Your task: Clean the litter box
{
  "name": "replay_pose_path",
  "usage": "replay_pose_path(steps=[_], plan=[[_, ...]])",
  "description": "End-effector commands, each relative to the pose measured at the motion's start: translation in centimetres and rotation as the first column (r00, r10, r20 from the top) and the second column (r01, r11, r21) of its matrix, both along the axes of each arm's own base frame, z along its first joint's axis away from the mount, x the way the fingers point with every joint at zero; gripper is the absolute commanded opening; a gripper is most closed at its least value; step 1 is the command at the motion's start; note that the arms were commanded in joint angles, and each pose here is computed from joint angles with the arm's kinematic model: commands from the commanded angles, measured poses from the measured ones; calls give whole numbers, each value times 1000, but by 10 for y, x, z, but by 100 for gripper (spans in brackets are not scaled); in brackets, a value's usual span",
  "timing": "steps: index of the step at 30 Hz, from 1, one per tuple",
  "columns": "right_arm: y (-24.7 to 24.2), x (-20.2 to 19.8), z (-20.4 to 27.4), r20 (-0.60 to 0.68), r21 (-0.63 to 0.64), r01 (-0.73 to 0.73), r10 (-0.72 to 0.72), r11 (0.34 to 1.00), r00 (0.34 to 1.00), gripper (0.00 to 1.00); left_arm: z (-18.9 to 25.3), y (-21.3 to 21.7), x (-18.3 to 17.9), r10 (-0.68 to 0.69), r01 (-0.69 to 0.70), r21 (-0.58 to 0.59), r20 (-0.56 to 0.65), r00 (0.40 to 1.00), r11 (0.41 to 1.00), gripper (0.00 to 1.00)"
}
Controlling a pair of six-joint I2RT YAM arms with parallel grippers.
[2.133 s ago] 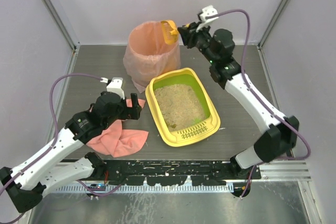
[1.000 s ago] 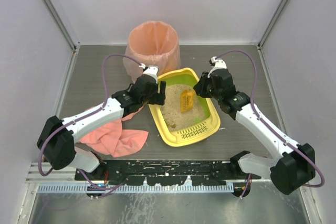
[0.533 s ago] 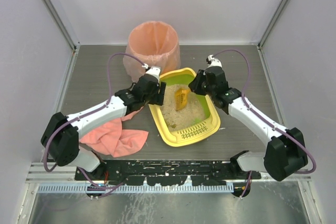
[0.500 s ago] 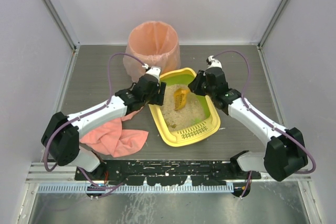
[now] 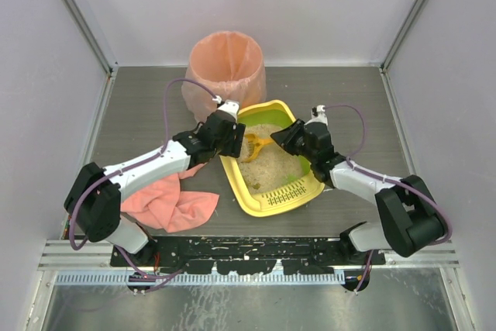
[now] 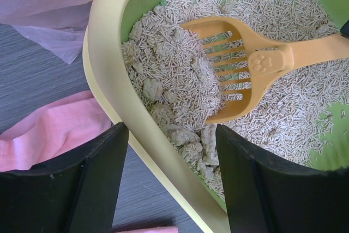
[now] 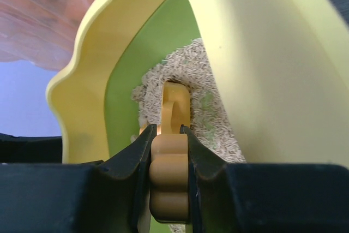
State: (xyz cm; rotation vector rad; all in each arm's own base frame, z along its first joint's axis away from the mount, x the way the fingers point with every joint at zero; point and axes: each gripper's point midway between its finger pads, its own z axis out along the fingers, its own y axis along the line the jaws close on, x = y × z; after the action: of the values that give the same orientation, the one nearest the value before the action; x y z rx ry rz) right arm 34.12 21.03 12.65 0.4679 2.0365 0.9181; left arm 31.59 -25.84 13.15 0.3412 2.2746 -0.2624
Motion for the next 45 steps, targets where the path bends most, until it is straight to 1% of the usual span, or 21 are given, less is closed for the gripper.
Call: replay_pose_path(steps=[1, 3, 5, 8, 13, 16, 20, 23, 26, 33, 36, 38, 40, 41, 43, 45], plan=[[16, -10, -6, -18, 81, -51, 53, 995, 998, 1, 24, -17, 4, -33, 35, -47, 45, 998, 998, 66], [10, -9, 0, 0, 76, -21, 21, 997, 1000, 1, 28, -14, 4, -26, 28, -40, 55, 998, 999, 67], [2, -9, 9, 21, 67, 8, -10, 998, 1000, 1, 34, -10, 4, -17, 20, -37, 64, 998, 999, 71], [-7, -11, 21, 48, 61, 44, -47, 997, 998, 1, 45, -3, 4, 6, -4, -30, 84, 996, 1000, 80], [-22, -19, 38, 79, 94, 90, -97, 992, 992, 1, 79, 10, 4, 49, -42, -53, 137, 989, 998, 91], [-31, -23, 43, 81, 131, 108, -120, 985, 989, 1, 101, 20, 1, 67, -56, -66, 182, 981, 996, 95], [-45, -30, 44, 84, 188, 116, -133, 975, 988, 1, 131, 44, -9, 104, -90, -69, 244, 964, 994, 99], [-55, -34, 50, 106, 248, 96, -126, 964, 986, 1, 149, 67, -20, 132, -116, -72, 290, 948, 991, 100], [-64, -39, 59, 136, 326, 42, -91, 945, 987, 1, 161, 89, -34, 144, -128, -70, 332, 932, 989, 99], [-78, -47, 80, 194, 466, -58, -38, 883, 980, 1, 170, 139, -65, 203, -199, -51, 373, 905, 979, 98], [-88, -49, 92, 237, 498, -105, -19, 861, 971, 1, 171, 153, -76, 214, -212, -49, 381, 900, 976, 98], [-93, -51, 92, 244, 516, -126, -5, 847, 970, 1, 170, 162, -81, 222, -224, -40, 383, 897, 974, 98], [-100, -52, 89, 231, 559, -101, -38, 823, 972, 1, 169, 168, -85, 232, -236, -38, 388, 892, 971, 98], [-99, -53, 89, 229, 574, -107, -34, 812, 973, 1, 167, 170, -86, 238, -242, -39, 390, 890, 970, 98], [-89, -56, 92, 251, 573, -168, 23, 802, 968, 0, 164, 172, -87, 248, -250, -46, 390, 887, 967, 98], [-98, -57, 93, 263, 590, -171, 12, 789, 965, 1, 161, 170, -87, 250, -249, -55, 385, 888, 967, 98]])
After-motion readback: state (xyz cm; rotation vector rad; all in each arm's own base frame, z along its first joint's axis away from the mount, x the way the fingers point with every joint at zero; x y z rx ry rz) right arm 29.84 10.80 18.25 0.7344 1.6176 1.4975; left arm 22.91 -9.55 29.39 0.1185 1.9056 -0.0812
